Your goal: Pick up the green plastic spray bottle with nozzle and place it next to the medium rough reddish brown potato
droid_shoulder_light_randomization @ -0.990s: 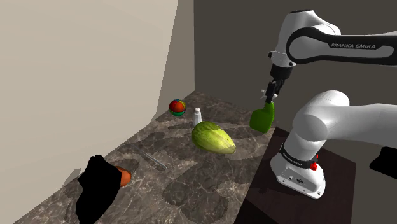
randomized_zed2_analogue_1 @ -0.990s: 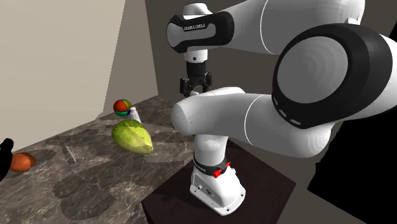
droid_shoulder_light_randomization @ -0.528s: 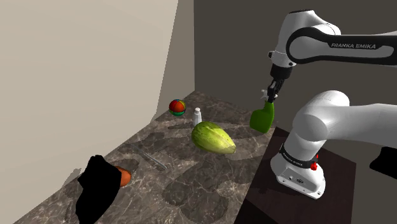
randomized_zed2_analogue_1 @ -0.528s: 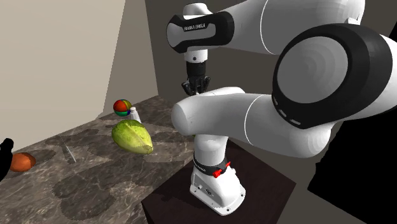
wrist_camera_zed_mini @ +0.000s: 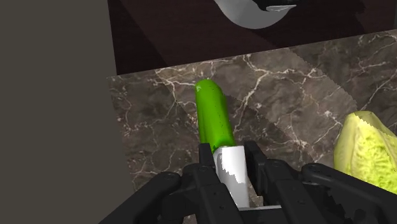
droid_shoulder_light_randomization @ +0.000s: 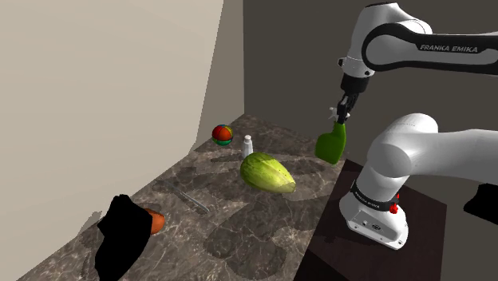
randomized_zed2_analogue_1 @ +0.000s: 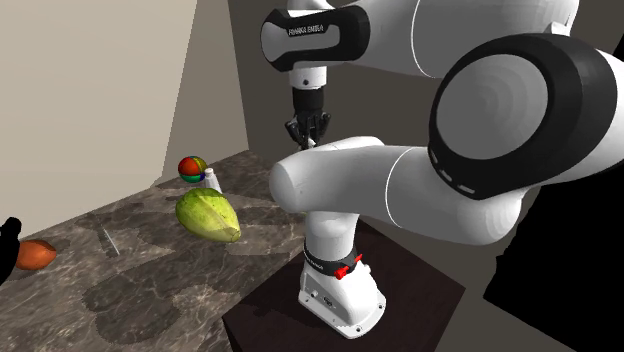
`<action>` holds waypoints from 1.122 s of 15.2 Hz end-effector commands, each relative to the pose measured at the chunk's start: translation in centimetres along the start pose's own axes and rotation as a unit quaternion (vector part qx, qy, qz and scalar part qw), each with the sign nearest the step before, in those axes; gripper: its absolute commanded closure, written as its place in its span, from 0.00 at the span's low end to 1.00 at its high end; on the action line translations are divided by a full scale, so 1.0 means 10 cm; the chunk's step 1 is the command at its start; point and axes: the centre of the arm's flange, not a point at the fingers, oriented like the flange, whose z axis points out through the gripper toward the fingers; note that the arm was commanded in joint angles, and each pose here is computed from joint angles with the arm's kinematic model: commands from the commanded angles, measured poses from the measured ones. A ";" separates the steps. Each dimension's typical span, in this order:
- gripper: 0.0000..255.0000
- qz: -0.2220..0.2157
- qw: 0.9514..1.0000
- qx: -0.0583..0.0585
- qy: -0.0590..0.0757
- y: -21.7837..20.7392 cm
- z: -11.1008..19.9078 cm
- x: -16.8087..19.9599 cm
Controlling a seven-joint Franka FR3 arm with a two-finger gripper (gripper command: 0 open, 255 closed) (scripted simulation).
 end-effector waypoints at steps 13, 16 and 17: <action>1.00 0.000 1.000 0.000 0.000 -0.01 -0.74 -0.03; 1.00 0.000 1.000 0.000 0.000 -0.01 -0.89 -0.03; 1.00 0.000 1.000 0.000 0.000 -0.01 -0.95 -0.04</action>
